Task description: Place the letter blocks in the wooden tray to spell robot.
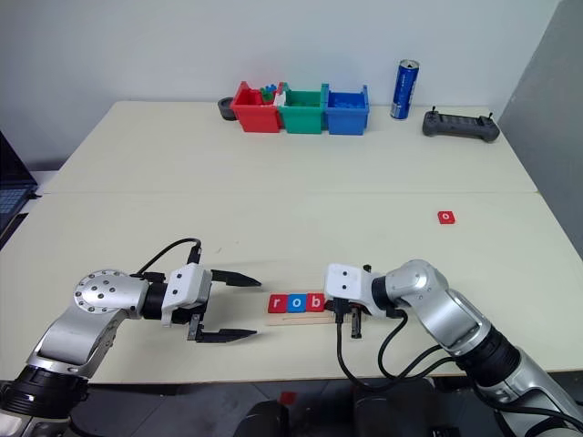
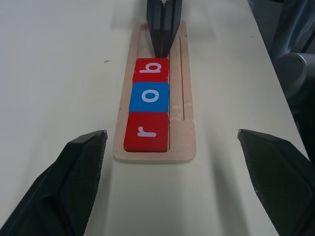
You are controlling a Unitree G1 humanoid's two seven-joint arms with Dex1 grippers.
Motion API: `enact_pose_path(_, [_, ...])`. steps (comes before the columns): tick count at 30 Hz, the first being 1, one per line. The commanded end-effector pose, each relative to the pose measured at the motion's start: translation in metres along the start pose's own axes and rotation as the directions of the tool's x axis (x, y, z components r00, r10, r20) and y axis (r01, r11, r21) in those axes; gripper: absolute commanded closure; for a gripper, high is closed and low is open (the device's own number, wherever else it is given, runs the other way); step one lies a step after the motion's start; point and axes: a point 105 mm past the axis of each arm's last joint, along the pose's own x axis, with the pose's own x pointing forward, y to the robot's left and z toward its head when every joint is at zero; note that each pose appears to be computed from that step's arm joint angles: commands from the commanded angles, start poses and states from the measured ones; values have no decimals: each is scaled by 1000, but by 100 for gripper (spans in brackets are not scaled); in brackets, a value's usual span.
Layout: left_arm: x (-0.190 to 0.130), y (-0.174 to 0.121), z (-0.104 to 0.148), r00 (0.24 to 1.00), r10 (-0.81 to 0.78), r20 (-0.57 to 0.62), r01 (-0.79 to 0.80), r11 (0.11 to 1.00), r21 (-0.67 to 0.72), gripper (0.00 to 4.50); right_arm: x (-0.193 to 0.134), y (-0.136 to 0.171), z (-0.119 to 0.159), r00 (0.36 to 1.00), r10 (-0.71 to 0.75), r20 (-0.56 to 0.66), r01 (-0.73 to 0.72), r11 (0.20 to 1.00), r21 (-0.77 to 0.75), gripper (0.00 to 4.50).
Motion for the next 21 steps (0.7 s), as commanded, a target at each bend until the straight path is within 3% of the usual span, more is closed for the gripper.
enact_pose_path(1, [-1,0,7,1000,5,15,-6,1000,30,0,-22,-10,22,994,-53,94,53,999,3,446])
enact_pose_path(4, [-1,-1,8,1000,11,24,-11,1000,28,0,-44,-16,24,982,-136,127,131,990,49,381])
enact_pose_path(9, [-2,-1,8,999,17,32,-17,1000,23,0,-79,-39,9,904,-403,142,361,899,249,207])
enact_pose_path(13, [-4,2,9,998,31,45,-32,999,14,0,-111,-66,-14,753,-652,92,571,716,402,58])
enact_pose_path(15, [-4,2,6,998,33,45,-34,999,9,0,-128,-83,-27,622,-781,57,661,562,497,2])
enact_pose_path(18, [-4,2,3,998,32,49,-32,999,5,0,-148,-103,-51,442,-896,-45,755,345,557,2])
enact_pose_path(21, [-5,4,3,997,40,59,-41,999,3,0,-154,-119,-78,360,-916,-179,822,221,525,2])
